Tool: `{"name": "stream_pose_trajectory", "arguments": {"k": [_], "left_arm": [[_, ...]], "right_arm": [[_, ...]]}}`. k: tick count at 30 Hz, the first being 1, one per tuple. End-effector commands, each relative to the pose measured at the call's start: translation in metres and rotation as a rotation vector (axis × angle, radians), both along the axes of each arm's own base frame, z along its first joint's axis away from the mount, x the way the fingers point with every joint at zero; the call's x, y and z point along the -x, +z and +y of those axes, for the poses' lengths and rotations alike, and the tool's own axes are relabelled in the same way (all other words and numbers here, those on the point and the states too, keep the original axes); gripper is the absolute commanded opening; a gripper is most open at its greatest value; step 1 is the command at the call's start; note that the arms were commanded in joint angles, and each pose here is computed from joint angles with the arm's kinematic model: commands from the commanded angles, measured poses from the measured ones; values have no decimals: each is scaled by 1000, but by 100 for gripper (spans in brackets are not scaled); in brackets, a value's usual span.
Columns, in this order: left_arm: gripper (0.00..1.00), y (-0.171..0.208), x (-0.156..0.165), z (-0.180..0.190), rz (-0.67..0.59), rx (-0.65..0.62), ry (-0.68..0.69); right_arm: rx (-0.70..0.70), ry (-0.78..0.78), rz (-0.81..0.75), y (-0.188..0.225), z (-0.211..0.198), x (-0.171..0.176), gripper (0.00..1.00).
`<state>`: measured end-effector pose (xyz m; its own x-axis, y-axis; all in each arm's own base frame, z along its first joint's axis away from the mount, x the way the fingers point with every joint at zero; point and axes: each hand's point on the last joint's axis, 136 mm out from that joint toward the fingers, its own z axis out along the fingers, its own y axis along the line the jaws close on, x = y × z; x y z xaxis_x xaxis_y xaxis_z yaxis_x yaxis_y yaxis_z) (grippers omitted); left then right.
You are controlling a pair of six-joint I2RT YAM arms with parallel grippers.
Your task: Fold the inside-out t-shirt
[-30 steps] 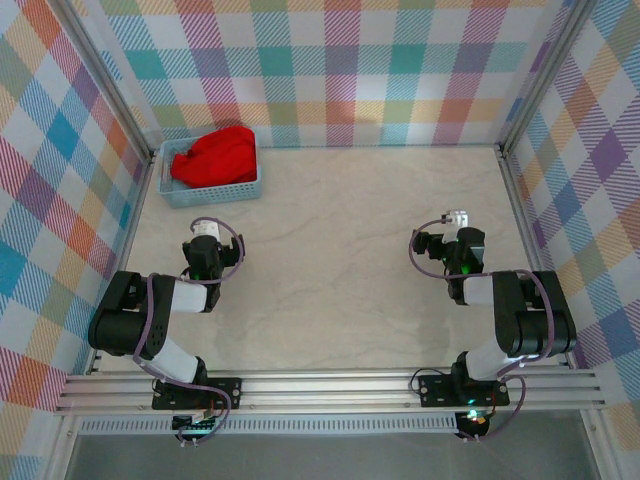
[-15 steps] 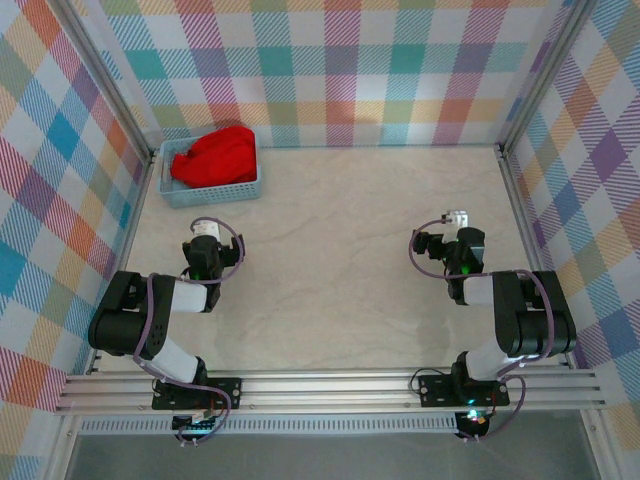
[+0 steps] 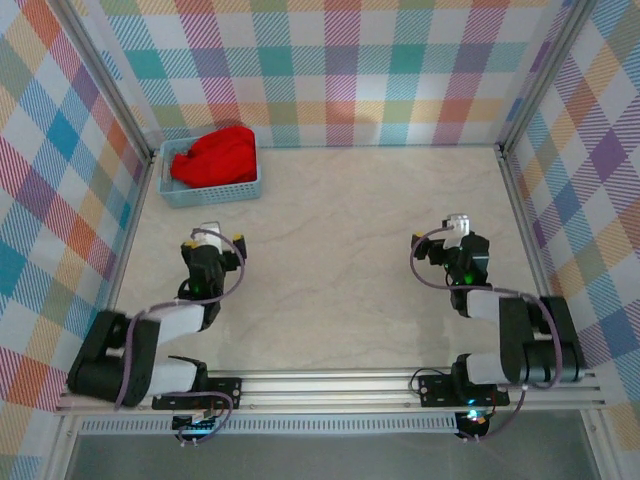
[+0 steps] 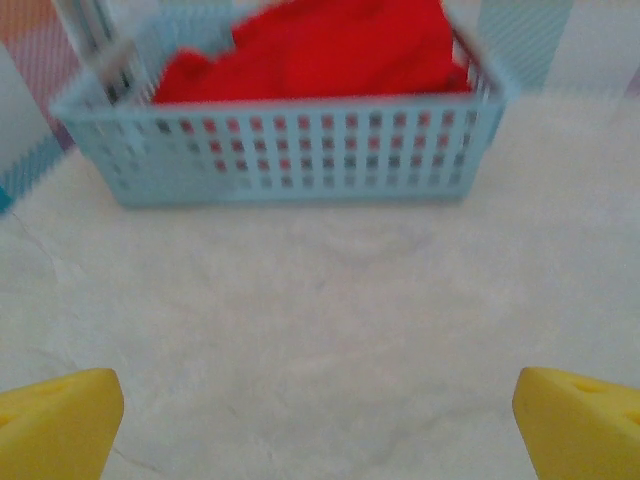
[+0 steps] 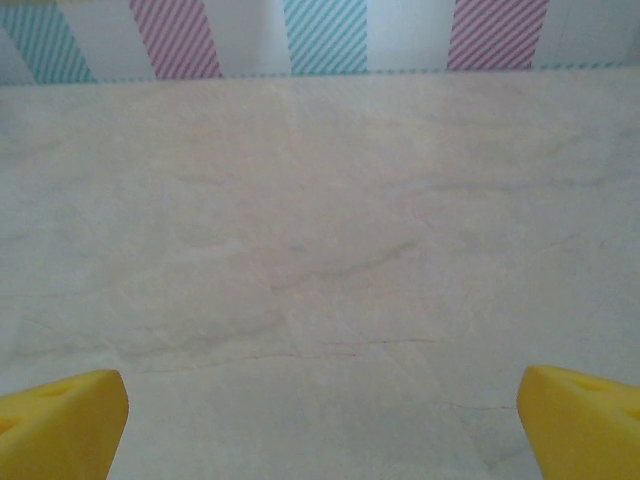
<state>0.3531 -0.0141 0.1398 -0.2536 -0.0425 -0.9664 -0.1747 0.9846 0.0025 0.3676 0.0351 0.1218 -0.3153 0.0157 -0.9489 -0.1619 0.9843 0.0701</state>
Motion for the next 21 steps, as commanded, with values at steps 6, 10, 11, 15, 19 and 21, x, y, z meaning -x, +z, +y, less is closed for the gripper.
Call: {"name": "stream_pose_trajectory", "arguments": {"k": [6, 10, 11, 15, 19, 21], "left_arm": [[100, 95, 32, 31, 1, 314, 290], [100, 112, 43, 42, 132, 332, 417], [100, 114, 41, 40, 151, 332, 411], [100, 114, 25, 29, 162, 356, 350], [100, 110, -9, 18, 199, 351, 290], [100, 107, -34, 19, 255, 344, 300]], "right_arm": [[-287, -164, 9, 103, -11, 32, 100], [-503, -307, 88, 127, -22, 56, 100], [-512, -308, 78, 132, -22, 60, 100], [-531, -229, 35, 139, -12, 67, 100], [-490, -133, 125, 132, 5, 67, 100], [-480, -90, 171, 127, 13, 65, 100]]}}
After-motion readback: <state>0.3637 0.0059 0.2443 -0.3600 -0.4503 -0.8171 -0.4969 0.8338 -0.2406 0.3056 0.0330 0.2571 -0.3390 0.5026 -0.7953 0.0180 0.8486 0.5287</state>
